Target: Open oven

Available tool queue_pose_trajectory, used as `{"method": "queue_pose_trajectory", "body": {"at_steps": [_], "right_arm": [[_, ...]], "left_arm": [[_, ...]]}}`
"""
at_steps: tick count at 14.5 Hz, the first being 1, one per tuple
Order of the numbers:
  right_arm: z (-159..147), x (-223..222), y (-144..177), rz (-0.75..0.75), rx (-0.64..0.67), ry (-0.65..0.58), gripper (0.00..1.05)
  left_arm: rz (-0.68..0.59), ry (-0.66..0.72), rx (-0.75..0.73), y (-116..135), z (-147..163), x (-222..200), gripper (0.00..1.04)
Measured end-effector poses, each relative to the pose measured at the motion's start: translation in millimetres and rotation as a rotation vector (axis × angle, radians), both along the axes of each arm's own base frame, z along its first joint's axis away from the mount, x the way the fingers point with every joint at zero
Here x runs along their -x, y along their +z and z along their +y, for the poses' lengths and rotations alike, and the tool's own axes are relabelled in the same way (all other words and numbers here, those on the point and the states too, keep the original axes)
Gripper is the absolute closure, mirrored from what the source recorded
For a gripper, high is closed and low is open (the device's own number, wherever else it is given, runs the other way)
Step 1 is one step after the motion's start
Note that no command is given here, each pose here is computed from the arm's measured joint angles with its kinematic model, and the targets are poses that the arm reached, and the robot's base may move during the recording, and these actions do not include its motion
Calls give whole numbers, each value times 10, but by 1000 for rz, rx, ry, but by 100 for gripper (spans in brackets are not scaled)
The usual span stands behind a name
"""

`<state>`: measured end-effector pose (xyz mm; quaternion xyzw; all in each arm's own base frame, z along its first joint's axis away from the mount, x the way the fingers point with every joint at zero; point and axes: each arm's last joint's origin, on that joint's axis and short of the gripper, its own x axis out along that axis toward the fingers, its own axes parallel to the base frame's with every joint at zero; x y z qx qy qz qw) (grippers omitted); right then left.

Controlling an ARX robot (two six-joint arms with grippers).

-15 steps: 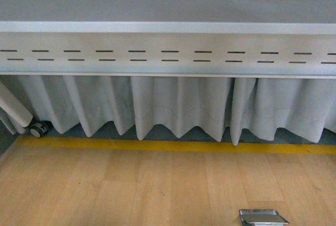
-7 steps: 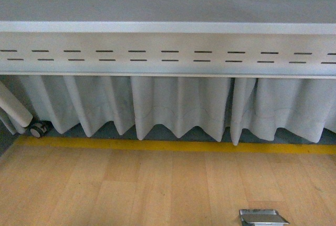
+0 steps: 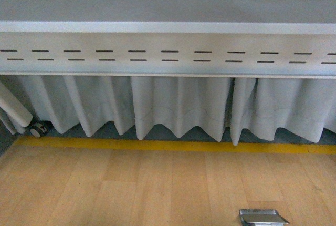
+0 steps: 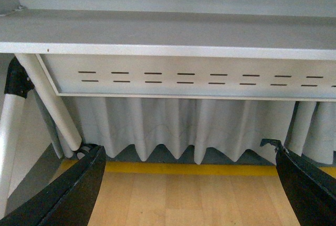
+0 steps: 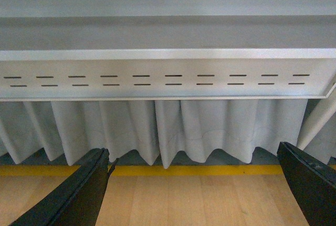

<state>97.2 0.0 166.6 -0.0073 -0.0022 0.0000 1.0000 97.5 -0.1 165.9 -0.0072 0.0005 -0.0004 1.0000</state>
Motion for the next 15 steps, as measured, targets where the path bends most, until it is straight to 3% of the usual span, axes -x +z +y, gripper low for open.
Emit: {"method": "queue_pose_trajectory", "body": {"at_steps": [15], "right_arm": [[0, 0, 0, 0, 0, 0, 6]], "left_arm": [[0, 0, -1, 0, 0, 0, 7]]}}
